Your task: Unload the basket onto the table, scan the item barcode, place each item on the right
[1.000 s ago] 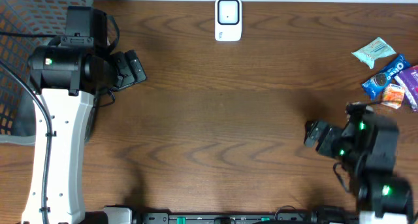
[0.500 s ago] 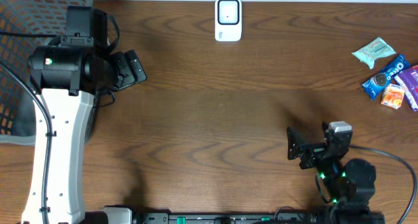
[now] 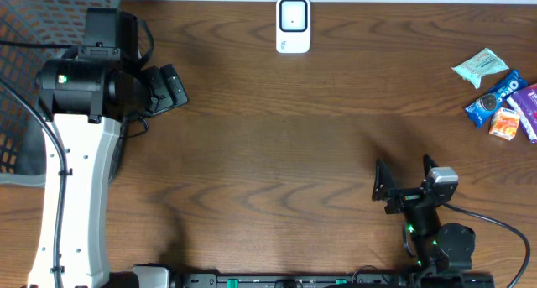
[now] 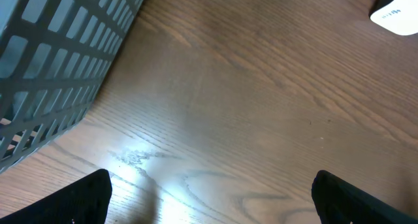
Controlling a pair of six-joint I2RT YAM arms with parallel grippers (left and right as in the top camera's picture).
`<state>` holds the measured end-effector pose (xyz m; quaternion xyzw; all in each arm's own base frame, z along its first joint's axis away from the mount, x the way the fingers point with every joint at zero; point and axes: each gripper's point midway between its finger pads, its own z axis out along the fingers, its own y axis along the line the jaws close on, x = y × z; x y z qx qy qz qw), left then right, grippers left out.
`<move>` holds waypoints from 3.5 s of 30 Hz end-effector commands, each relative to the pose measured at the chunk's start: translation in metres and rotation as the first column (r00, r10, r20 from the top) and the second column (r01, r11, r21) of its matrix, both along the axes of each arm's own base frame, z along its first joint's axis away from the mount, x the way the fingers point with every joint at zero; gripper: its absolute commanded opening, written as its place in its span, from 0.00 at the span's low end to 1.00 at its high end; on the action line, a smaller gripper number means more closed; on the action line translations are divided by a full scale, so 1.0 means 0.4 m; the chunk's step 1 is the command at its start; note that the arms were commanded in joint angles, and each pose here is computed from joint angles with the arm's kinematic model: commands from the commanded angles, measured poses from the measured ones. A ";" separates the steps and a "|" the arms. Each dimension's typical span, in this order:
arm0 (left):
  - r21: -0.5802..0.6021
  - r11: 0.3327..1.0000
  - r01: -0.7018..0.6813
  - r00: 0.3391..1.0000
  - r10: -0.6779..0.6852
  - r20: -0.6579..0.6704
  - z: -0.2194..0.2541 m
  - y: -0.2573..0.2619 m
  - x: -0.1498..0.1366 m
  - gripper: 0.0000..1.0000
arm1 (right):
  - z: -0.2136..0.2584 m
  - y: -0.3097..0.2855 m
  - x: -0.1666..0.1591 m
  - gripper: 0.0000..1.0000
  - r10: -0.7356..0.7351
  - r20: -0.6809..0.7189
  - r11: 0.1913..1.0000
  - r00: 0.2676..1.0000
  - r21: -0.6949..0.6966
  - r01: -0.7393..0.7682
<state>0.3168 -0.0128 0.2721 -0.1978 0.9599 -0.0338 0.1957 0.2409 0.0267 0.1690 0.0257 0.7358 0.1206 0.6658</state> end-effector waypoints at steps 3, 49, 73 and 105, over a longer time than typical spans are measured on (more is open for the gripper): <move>0.018 1.000 -0.004 1.000 0.004 -0.003 -0.002 0.010 0.002 0.98 | 0.000 -0.018 0.005 0.99 -0.042 0.019 0.999 0.999 0.017 0.042; 0.018 1.000 -0.004 1.000 0.004 -0.003 -0.002 0.010 0.002 0.98 | -0.031 -0.042 0.013 0.99 -0.070 0.037 0.977 0.997 -0.199 0.076; 0.017 1.000 -0.005 1.000 0.005 -0.003 -0.002 0.010 0.002 0.98 | -0.030 -0.042 0.013 0.99 -0.071 0.039 0.977 0.997 -0.199 0.077; 0.092 0.989 0.117 0.971 -0.133 0.197 -0.087 0.020 -0.169 0.98 | -0.030 -0.042 0.013 0.99 -0.071 0.039 0.977 0.997 -0.199 0.077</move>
